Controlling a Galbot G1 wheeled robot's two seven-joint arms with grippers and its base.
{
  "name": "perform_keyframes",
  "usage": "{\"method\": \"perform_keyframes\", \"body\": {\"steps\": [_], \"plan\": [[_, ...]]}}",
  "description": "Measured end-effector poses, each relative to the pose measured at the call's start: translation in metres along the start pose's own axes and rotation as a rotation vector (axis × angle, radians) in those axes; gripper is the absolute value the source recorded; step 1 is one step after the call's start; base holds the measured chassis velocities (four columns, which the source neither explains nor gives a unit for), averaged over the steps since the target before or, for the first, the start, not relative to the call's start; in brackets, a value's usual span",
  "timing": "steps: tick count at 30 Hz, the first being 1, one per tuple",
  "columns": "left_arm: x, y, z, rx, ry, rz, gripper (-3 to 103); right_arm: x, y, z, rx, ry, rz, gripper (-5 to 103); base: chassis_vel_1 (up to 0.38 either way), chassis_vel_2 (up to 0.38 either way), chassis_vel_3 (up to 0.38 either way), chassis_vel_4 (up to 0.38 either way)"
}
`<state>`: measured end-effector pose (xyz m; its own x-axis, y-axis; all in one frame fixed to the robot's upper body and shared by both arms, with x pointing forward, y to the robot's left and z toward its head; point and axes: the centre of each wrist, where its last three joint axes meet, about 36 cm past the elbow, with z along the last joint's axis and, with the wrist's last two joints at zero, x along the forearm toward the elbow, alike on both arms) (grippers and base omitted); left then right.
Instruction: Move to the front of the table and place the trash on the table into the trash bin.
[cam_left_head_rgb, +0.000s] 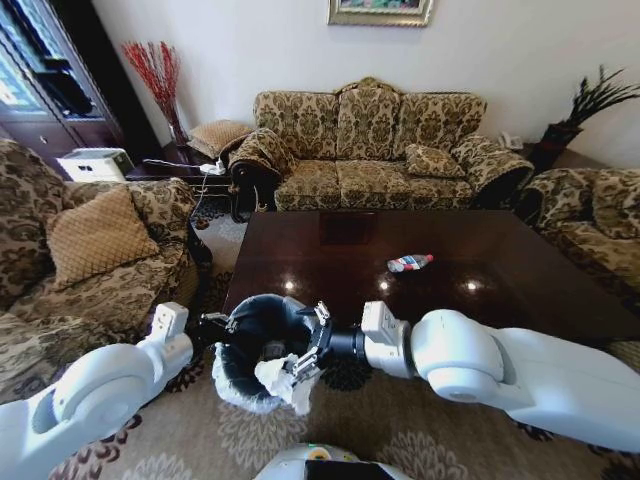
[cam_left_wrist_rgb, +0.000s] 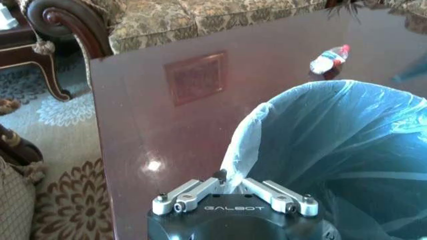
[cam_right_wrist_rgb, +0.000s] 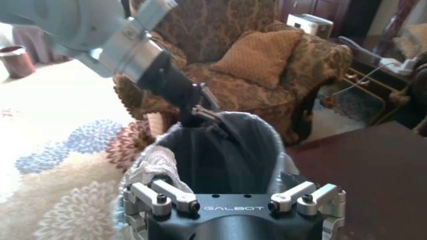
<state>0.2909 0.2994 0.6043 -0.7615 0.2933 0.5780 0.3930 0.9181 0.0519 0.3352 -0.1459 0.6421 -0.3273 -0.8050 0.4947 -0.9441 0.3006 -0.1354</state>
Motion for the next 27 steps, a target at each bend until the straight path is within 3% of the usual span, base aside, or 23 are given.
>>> {"method": "perform_keyframes", "body": {"steps": [6, 11, 16, 18, 20, 22, 25, 27], "plan": [[-0.001, -0.001, 0.003, 0.018, 0.001, 0.008, 0, -0.004, -0.005, -0.001, 0.023, -0.032, 0.03, 100, 0.0, 0.0, 0.0, 0.0], [-0.001, -0.004, 0.008, 0.04, 0.012, 0.018, 0, -0.006, 0.0, -0.005, -0.014, -0.06, -0.027, 100, 0.0, 0.0, 0.0, 0.0], [-0.002, -0.005, 0.01, 0.041, 0.018, 0.025, 0, -0.006, -0.001, -0.01, 0.006, -0.063, -0.023, 100, 0.0, 0.0, 0.0, 0.0], [-0.002, -0.005, 0.009, 0.036, 0.015, 0.026, 0, -0.004, -0.009, -0.006, 0.057, -0.028, 0.056, 100, 0.0, 0.0, 0.0, 0.0], [-0.002, -0.005, 0.009, 0.036, 0.014, 0.026, 0, -0.003, -0.01, -0.006, 0.049, -0.042, 0.055, 100, 0.0, 0.0, 0.0, 0.0], [-0.002, -0.005, 0.009, 0.037, 0.013, 0.027, 0, -0.002, -0.004, -0.013, 0.013, -0.059, -0.011, 100, 0.0, 0.0, 0.0, 0.0], [-0.002, -0.006, 0.009, 0.039, 0.011, 0.028, 0, -0.003, -0.016, -0.009, 0.044, -0.056, 0.066, 100, 0.0, 0.0, 0.0, 0.0], [-0.002, -0.006, 0.009, 0.044, 0.007, 0.028, 0, -0.004, -0.011, -0.01, 0.032, -0.064, 0.033, 100, 0.0, 0.0, 0.0, 0.0]]}}
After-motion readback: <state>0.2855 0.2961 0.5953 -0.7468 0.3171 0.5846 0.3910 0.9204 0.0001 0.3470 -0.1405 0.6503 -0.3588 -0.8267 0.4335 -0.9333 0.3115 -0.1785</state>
